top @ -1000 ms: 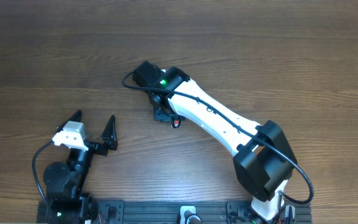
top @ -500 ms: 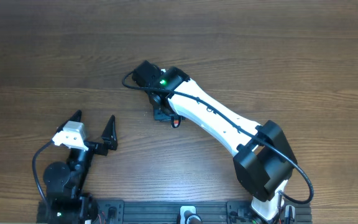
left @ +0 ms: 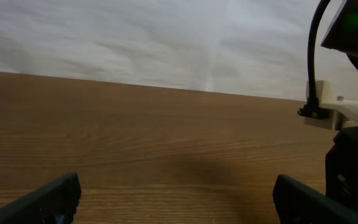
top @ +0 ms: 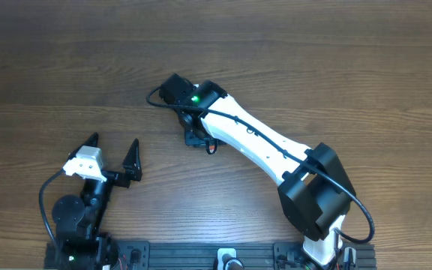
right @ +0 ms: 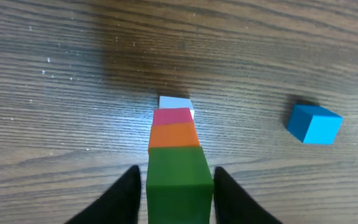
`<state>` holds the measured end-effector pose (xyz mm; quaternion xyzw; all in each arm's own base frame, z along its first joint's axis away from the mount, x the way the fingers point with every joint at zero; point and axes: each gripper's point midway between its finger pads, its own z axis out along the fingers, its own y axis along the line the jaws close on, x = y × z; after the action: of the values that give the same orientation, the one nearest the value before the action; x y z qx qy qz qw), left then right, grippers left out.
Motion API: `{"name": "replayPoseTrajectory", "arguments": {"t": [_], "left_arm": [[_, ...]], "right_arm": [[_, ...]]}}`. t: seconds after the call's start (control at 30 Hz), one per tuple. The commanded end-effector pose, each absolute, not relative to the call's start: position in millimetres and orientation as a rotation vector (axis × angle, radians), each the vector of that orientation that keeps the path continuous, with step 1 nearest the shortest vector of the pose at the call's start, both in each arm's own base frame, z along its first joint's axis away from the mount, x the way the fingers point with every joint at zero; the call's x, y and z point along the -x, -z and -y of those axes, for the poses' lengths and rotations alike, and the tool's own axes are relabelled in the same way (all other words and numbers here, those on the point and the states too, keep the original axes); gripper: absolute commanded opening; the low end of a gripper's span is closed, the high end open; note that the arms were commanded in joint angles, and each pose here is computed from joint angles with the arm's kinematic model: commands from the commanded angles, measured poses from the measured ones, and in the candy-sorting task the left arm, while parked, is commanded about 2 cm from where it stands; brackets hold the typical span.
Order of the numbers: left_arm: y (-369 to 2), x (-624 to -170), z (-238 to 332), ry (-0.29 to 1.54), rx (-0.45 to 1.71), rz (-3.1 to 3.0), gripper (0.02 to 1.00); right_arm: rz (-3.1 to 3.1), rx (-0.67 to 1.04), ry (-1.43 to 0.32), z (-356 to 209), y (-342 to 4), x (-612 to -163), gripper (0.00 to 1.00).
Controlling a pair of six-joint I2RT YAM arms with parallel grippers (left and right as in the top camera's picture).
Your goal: Stack Cubes
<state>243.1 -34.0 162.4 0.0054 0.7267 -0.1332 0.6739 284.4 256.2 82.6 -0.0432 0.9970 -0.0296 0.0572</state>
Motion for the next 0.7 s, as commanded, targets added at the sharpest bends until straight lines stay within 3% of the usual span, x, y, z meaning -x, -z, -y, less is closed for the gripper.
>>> {"name": "replayPoseTrajectory", "arguments": {"t": [0.03, 0.17, 0.23, 0.33, 0.5, 0.7], "left_arm": [[-161, -243, 34, 0.287, -0.023, -1.634, 0.998], [-161, -243, 34, 0.287, -0.023, -1.634, 1.0], [-161, -243, 34, 0.287, -0.023, -1.634, 0.998], [-161, -243, 34, 0.287, -0.024, -1.634, 0.996], [-161, -243, 34, 0.287, -0.023, -1.634, 0.998], [-161, -243, 34, 0.287, -0.023, -1.634, 0.998]], "right_arm": [[-3.016, 0.128, 0.079, -259, -83, -290, 0.421], [-3.016, 0.128, 0.079, -259, -83, -290, 0.56], [-3.016, 0.127, 0.08, -259, -83, -290, 0.698], [-3.009, 0.117, 0.069, -258, -85, -293, 0.827], [-2.96, 0.077, 0.005, -256, -108, -306, 0.886], [-2.863, 0.038, -0.076, -237, -174, -318, 0.945]]}}
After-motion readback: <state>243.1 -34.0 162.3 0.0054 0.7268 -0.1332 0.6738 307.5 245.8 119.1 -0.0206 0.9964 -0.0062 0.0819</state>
